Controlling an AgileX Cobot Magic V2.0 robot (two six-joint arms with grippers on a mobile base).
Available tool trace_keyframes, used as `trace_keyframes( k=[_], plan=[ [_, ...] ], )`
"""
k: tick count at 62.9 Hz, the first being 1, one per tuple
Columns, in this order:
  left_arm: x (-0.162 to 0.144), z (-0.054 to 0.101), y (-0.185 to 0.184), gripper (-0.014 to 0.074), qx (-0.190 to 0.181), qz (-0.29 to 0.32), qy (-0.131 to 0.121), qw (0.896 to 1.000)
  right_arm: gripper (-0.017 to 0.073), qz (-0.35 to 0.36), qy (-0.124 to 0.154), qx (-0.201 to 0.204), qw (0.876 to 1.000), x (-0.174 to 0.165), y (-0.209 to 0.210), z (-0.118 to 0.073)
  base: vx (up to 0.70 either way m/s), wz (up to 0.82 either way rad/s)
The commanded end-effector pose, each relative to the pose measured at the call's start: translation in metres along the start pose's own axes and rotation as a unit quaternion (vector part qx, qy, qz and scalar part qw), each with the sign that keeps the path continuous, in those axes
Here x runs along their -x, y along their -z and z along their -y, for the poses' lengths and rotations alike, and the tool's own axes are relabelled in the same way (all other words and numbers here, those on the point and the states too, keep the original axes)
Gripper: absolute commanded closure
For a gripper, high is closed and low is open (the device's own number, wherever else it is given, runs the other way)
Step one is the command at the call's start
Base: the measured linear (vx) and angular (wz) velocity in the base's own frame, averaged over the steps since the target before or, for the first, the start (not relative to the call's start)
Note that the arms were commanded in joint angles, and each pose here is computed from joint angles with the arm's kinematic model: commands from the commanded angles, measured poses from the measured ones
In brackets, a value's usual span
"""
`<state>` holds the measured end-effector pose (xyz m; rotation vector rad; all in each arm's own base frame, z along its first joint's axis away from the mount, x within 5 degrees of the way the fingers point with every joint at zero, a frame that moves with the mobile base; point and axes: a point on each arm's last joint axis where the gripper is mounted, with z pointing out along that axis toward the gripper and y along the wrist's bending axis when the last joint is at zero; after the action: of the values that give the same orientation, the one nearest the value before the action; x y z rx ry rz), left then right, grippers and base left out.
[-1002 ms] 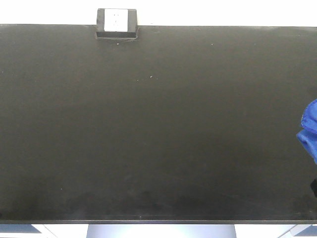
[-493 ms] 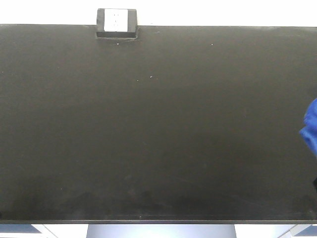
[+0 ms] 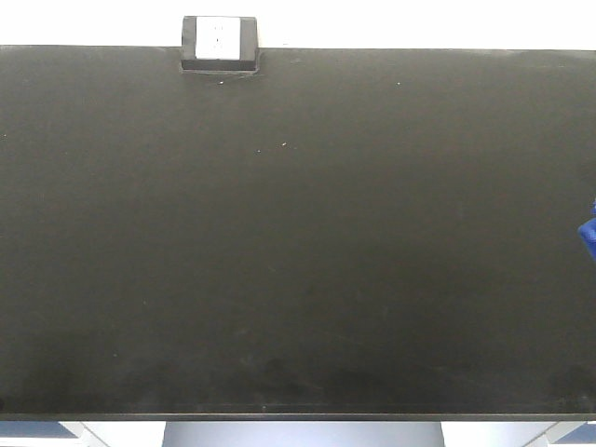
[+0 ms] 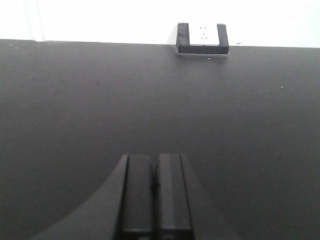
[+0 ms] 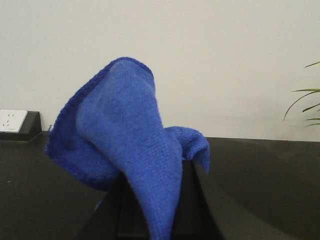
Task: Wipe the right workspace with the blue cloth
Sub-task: 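Lower the held blue cloth onto the counter with the right gripper, then drag the cloth across the counter surface with the right gripper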
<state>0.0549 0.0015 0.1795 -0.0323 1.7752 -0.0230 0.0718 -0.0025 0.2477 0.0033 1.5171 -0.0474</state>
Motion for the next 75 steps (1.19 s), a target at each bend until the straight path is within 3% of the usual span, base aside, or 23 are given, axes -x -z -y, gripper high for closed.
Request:
trace_keyframes(
  k=[1,10,22,35,48,56,68,72,75],
  plan=[
    [-0.002,0.001,-0.001,0.0599,-0.009,0.031,0.003,0.999,0.0559,0.038,-0.022,-0.011,0.999,0.015,-0.001,0.002,0.00,0.00],
    [-0.002,0.001,-0.001,0.0599,-0.009,0.031,0.003,0.999,0.0559,-0.007,-0.030,0.003,1.000,0.017,-0.008,0.000,0.00,0.00],
    [-0.002,0.001,-0.001,0.0599,-0.009,0.031,0.003,0.999,0.0560,-0.126,-0.004,0.029,0.992,0.036,-0.053,-0.004,0.00,0.00],
    [-0.002,0.001,-0.001,0.0599,-0.009,0.031,0.003,0.999,0.0560,-0.297,-0.009,0.056,0.953,0.022,-0.135,-0.010,0.00,0.00],
    [-0.002,0.001,-0.001,0.0599,-0.009,0.031,0.003,0.999,0.0560,-0.422,-0.010,0.060,0.905,-0.037,-0.205,-0.013,0.00,0.00],
    [-0.002,0.001,-0.001,0.0599,-0.009,0.031,0.003,0.999,0.0560,-0.464,-0.008,0.061,0.883,-0.067,-0.230,-0.014,0.00,0.00],
    [-0.002,0.001,-0.001,0.0599,-0.009,0.031,0.003,0.999,0.0560,-0.487,-0.018,0.061,0.871,-0.087,-0.250,-0.016,0.00,0.00],
    [-0.002,0.001,-0.001,0.0599,-0.009,0.031,0.003,0.999,0.0560,-0.487,-0.020,0.069,0.870,-0.087,-0.251,-0.023,0.00,0.00],
    [-0.002,0.001,-0.001,0.0599,-0.009,0.031,0.003,0.999,0.0560,-0.481,-0.006,0.088,0.872,-0.086,-0.251,-0.034,0.00,0.00]
  ],
)
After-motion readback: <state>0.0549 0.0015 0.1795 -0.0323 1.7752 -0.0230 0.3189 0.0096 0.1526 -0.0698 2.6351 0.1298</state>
